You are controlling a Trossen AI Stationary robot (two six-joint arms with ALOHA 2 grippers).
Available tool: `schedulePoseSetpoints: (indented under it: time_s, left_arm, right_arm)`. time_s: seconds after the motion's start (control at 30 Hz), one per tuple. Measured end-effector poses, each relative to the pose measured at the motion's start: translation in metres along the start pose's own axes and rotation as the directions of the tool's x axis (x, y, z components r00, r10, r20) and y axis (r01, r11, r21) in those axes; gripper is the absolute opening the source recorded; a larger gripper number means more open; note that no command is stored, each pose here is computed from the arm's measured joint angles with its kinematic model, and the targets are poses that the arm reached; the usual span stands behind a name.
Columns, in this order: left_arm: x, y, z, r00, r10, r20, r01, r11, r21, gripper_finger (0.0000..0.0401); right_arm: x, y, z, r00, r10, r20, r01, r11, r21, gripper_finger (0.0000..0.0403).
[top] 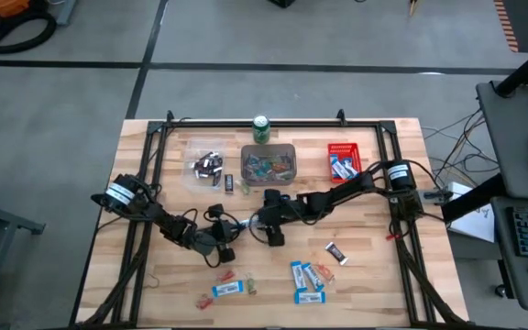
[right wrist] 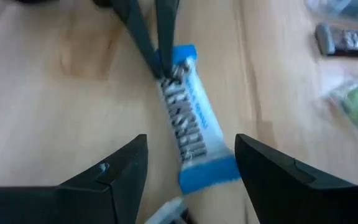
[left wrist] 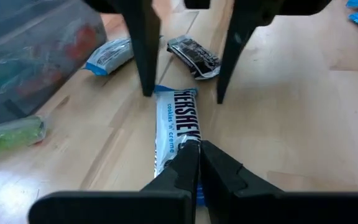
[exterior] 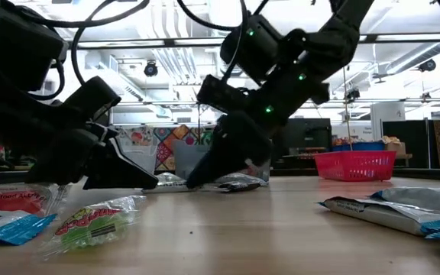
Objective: Organize candy in baskets
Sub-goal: Put the white chocolate bar into the red bin
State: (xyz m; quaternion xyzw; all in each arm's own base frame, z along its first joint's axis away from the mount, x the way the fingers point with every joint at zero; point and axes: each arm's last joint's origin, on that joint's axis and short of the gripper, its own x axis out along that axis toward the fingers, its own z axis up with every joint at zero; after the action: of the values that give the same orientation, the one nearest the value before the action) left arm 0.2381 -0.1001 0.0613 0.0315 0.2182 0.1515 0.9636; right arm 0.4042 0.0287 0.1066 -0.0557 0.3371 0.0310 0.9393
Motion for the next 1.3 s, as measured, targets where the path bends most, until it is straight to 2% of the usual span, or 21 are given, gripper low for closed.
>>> schedulePoseSetpoints:
  time_s: [0.2, 0.3, 0.57, 0.83, 1.07, 1.3]
  left_arm:
    - [0.000, 0.000, 0.001, 1.000, -0.007, 0.002, 0.007, 1.000, -0.004, 0.0000]
    - [0.000, -0.001, 0.001, 1.000, -0.009, 0.004, 0.009, 1.000, -0.009, 0.0000]
    - [-0.003, -0.001, 0.008, 1.000, -0.016, 0.027, 0.016, 1.000, 0.007, 0.0000]
    - [-0.014, 0.005, 0.027, 0.996, 0.001, 0.093, -0.004, 1.000, 0.031, 0.0000]
    - [-0.034, 0.018, 0.052, 0.985, 0.014, 0.171, -0.021, 0.999, 0.040, 0.0000]
    - [-0.063, 0.036, 0.083, 0.966, 0.015, 0.259, -0.007, 0.999, -0.033, 0.0000]
  right_arm:
    - [0.020, -0.007, -0.011, 0.994, 0.099, 0.053, -0.100, 0.995, 0.013, 0.0202]
    - [0.029, -0.007, -0.017, 0.992, 0.113, 0.051, -0.113, 0.993, 0.015, 0.0182]
    - [0.034, -0.007, -0.024, 0.992, 0.121, 0.028, -0.120, 0.993, -0.008, 0.0095]
    - [0.034, -0.007, -0.024, 0.991, 0.131, 0.025, -0.131, 0.991, -0.006, 0.0092]
    - [0.024, -0.008, -0.010, 0.989, 0.134, 0.058, -0.135, 0.991, 0.020, 0.0093]
    - [-0.005, -0.010, 0.010, 0.988, 0.147, 0.040, -0.149, 0.988, 0.037, 0.0092]
